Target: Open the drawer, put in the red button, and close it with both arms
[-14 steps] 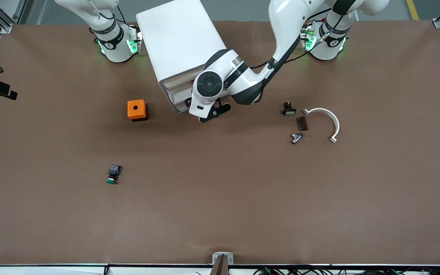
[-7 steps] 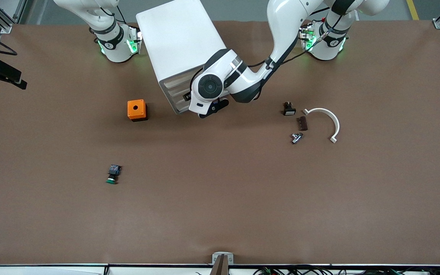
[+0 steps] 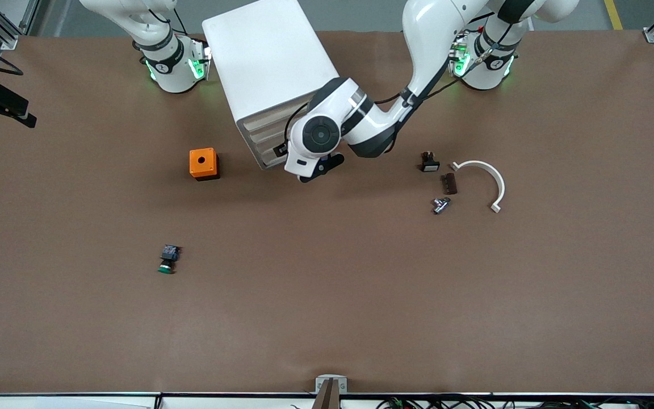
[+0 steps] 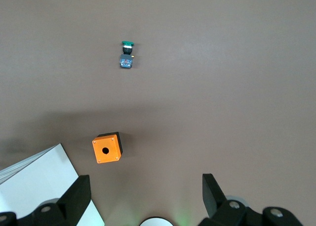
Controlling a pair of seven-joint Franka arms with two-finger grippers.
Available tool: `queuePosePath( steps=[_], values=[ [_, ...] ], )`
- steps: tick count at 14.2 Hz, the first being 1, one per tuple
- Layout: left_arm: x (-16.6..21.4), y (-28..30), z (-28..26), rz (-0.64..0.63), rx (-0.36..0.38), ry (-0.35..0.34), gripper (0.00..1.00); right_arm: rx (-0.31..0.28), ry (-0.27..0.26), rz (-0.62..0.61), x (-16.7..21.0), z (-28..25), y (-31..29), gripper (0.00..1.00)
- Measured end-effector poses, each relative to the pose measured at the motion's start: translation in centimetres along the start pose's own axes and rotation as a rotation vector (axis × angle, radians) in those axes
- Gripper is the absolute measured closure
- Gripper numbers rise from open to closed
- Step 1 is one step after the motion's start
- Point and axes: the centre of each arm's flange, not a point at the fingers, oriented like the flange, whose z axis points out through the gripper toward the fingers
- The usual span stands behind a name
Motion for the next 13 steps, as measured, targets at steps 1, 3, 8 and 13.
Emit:
queuePosePath(
  steps=[1, 3, 8, 13],
  values=[
    [0.4, 0.0, -2.1, -0.003, -0.031, 0.008, 0.0, 0.0, 0.004, 0.001, 0.0, 0.0, 0.1, 0.0],
    [1.5, -0.5, -7.5, -0.014, -0.099, 0.027, 0.0, 0.0, 0.014, 0.01, 0.1, -0.1, 0.6, 0.0],
    [4.9, -6.9, -24.2, 0.164, -0.153, 0.074, 0.0, 0.001, 0.029, 0.017, -0.3, -0.4, 1.1, 0.0],
    [10.4, -18.0, -36.2, 0.276, -0.124, 0.188, 0.0, -0.004, 0.034, 0.005, -0.4, -0.4, 1.2, 0.0]
  ],
)
